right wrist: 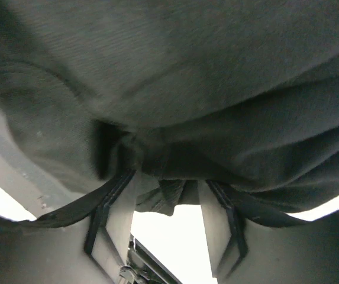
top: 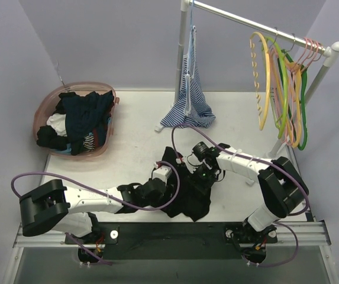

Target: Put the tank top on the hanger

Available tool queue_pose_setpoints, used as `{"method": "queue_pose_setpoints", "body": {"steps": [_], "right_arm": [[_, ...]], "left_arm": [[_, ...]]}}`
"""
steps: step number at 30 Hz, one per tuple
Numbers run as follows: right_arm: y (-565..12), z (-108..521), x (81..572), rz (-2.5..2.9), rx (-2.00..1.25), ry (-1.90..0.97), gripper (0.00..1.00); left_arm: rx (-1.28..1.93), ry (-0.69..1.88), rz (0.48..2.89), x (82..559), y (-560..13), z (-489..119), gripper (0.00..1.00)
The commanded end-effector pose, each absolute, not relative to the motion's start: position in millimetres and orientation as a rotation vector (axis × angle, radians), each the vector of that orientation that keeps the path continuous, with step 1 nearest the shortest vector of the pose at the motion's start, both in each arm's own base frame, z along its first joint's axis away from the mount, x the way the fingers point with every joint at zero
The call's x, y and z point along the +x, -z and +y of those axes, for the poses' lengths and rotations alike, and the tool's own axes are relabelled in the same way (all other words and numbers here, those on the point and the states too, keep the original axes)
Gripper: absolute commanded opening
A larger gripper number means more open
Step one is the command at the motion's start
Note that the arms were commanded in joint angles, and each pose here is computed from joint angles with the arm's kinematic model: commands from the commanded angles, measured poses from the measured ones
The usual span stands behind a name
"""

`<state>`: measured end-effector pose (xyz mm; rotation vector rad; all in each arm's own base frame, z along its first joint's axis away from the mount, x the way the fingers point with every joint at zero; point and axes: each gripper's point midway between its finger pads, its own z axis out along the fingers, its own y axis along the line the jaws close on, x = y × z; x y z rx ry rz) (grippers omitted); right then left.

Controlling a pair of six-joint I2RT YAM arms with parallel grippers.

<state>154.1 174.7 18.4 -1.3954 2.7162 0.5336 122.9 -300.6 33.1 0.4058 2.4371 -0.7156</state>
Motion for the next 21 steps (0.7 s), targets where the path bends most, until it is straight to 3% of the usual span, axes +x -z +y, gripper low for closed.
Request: {"method": "queue_pose_setpoints", "body": {"steps": [1,5,6,7,8,13,21], "right_arm": [[-20,170,160,2.748,-1.393,-0.444,0.38],[-21,167,157,2.740,-1.430,-0.416,0.16],[-24,169,160,2.728,-1.436,-0.415,0.07],[-30,168,161,2.711,-1.459,-0.405,0.03],[-35,170,164,2.692,-1.463,-0.402,0.00],[-94,190,191,2.459,-1.513,-0.440,0.00],[-215,222,200,2.011,-1.640,-0.616,0.00]], "left_arm": [[0.263,0.725,2.354,144,-55,-312,0.64],[0.236,0.763,2.326,145,-67,-307,0.45],[0.228,0.779,2.311,146,-72,-303,0.39],[0.219,0.790,2.305,147,-75,-301,0.26],[0.217,0.795,2.309,145,-76,-297,0.20],[0.157,0.860,2.245,152,-108,-271,0.06],[0.080,0.821,2.060,184,-193,-210,0.00]]}}
